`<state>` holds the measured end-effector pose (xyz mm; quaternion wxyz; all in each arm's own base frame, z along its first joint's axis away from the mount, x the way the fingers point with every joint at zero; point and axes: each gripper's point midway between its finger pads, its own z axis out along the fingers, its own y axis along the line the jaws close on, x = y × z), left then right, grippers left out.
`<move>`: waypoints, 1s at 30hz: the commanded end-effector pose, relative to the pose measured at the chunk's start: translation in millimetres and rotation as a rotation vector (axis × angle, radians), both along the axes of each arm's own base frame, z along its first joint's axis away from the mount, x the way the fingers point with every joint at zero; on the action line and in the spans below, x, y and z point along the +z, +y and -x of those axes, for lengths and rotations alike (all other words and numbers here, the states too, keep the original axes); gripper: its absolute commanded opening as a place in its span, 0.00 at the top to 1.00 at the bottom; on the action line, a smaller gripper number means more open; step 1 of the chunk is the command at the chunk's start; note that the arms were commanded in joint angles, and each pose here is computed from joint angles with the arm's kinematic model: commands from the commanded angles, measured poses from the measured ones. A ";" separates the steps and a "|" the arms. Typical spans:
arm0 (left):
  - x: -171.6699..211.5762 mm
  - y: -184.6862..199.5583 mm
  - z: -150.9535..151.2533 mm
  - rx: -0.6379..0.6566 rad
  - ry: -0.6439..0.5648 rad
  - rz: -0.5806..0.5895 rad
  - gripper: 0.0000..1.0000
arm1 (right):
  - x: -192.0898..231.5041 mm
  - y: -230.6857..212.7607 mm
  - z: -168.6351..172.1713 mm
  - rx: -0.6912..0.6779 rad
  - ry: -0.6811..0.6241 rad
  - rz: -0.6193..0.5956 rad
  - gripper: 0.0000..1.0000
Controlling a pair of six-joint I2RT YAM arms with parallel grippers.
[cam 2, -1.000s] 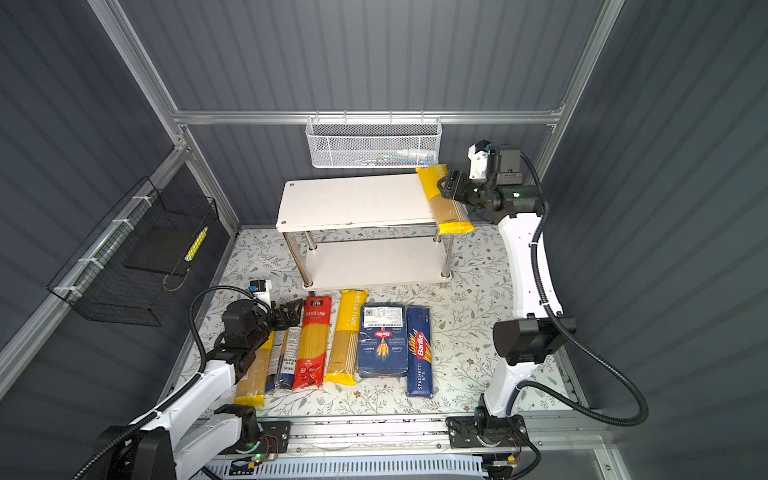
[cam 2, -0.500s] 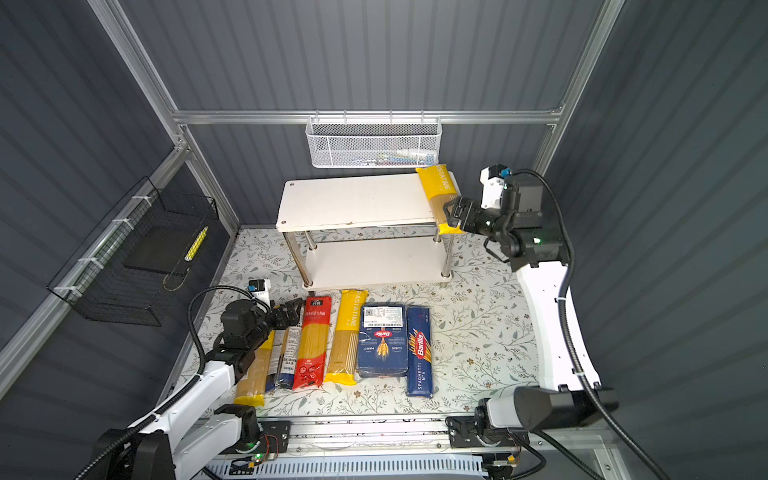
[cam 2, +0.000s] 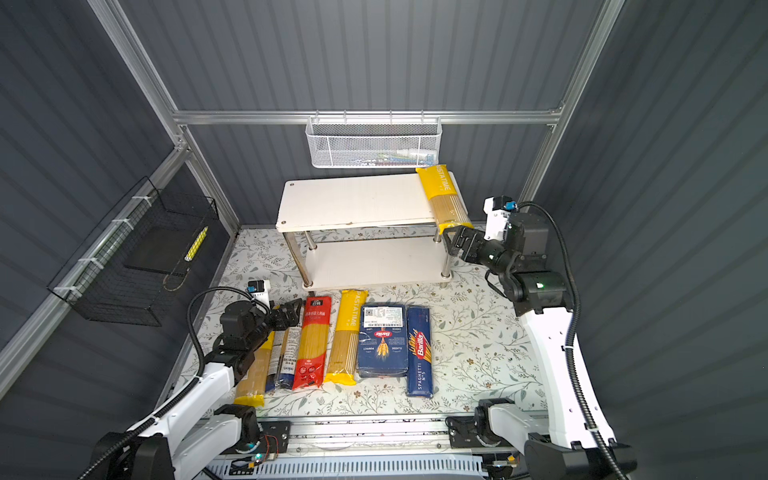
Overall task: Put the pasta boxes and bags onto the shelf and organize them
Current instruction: 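Lay the yellow bag on the top shelf, open and withdraw the right gripper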
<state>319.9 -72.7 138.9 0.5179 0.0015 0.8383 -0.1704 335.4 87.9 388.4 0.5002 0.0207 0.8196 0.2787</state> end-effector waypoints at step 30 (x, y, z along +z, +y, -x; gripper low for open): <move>-1.1 4.2 2.1 0.021 -0.001 0.002 0.00 | 9.9 56.8 -7.2 0.184 0.022 0.032 0.05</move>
